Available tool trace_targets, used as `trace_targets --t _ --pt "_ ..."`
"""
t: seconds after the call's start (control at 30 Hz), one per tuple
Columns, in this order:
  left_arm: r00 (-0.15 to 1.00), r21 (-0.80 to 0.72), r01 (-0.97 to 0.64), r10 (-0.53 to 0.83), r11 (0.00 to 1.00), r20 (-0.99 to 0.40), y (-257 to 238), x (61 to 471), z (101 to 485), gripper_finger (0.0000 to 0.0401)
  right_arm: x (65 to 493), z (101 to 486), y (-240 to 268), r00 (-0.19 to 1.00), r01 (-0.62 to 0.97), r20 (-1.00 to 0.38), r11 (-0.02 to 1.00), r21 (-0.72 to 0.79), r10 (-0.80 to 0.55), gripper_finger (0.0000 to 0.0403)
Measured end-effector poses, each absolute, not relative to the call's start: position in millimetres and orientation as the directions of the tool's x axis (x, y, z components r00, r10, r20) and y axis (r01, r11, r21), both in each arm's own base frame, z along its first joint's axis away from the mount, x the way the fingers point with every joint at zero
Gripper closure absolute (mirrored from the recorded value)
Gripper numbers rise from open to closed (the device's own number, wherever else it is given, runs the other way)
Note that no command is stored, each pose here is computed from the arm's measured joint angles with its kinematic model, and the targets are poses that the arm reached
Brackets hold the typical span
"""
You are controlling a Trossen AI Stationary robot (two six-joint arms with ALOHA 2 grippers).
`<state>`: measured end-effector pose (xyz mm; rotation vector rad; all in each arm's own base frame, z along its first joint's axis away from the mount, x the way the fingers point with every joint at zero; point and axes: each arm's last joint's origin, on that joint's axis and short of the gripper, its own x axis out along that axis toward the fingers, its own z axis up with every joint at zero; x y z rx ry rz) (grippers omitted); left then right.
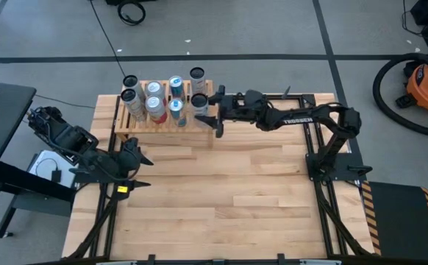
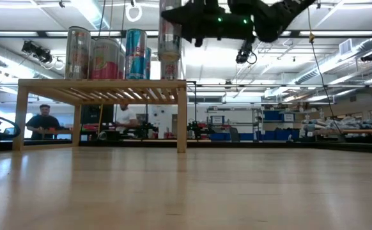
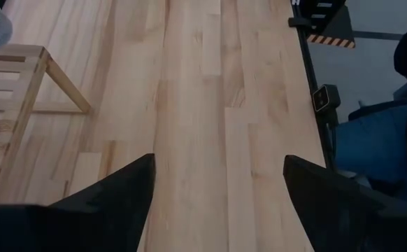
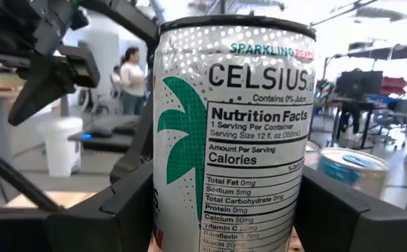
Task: Place canned beverage on shelf
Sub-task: Put the white pink soda can on the shelf aligned with the other white pink soda can
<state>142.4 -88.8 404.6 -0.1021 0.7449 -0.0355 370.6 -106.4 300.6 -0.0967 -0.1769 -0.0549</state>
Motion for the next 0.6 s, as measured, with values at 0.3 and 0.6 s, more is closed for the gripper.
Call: trace_targets --t 0.3,0.6 --pt "0.741 -0.091 -0.011 -0.053 0.996 -0.670 -88.5 142.9 404.7 0.0086 359.0 276.4 -111.1 0.983 0.053 0.182 0.993 -0.105 -0.033 0.0128" --pt "0.742 -0.089 -0.013 -0.050 0.996 -0.668 -88.5 143.1 404.7 0.0086 361.1 270.5 -118.2 0.980 0.037 0.197 0.994 -0.106 -0.015 0.0128"
